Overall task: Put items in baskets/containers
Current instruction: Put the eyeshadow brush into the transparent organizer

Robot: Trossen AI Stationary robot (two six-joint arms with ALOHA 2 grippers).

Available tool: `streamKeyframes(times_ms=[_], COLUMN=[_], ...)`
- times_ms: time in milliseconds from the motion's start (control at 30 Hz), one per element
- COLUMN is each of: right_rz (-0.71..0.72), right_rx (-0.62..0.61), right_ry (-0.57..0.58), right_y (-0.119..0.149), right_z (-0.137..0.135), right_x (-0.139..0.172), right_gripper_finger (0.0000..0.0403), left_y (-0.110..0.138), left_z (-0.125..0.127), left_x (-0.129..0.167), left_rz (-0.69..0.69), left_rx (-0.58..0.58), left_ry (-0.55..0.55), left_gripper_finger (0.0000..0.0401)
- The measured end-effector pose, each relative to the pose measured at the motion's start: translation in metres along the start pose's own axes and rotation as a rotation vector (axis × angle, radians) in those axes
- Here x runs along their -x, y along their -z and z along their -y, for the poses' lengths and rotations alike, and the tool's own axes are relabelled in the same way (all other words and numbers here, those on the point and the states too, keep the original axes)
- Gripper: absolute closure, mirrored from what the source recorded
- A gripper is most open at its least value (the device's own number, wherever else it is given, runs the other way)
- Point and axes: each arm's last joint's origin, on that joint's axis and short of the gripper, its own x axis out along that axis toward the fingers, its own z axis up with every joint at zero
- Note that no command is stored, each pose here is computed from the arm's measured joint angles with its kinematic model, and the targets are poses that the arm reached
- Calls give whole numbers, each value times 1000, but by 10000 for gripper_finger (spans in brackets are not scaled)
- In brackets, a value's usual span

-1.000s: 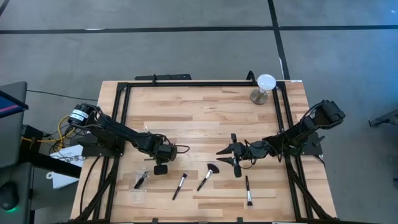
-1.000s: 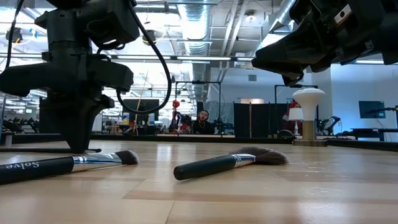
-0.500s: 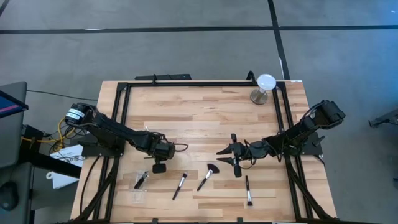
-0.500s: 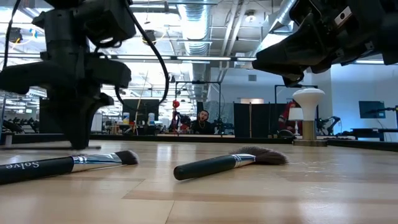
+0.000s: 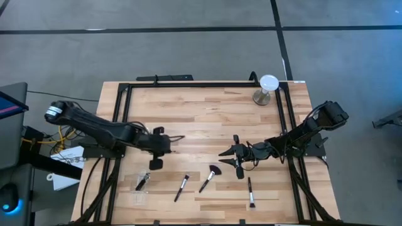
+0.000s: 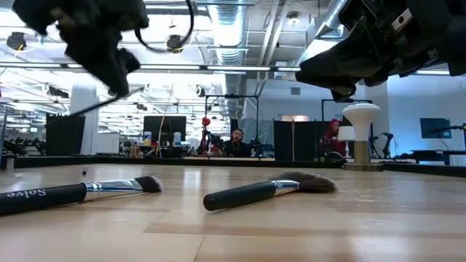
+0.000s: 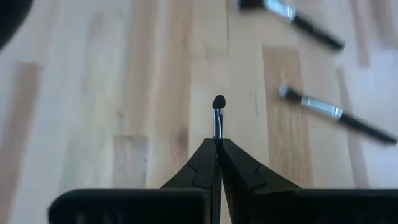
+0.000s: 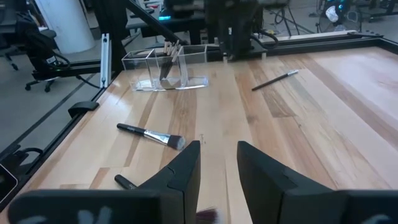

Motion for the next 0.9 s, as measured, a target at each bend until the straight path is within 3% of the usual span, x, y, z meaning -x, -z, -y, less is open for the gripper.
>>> streamKeyframes(times_ms=[167,333,567,767,900], right_rz=[-1,-7,-9,-11,-12], right_rx=[0,2,-4,-5,-11], right_ry=[0,1,2,2,2], right_y=[0,1,1,1,1], right_z=[0,0,0,0,0], right_x=[0,0,0,0,0], right_gripper_finger=[305,305,305,305,305], left_y=[-3,-1,13,21,24], left_z=[-6,-7,-3,14,28], left_x=[32,61,87,95,101], left_rz=[149,259,256,232,283], left_rx=[100,200,381,367,361], left_ry=[-9,56,212,293,268], left_gripper_finger=[385,385,385,389,390])
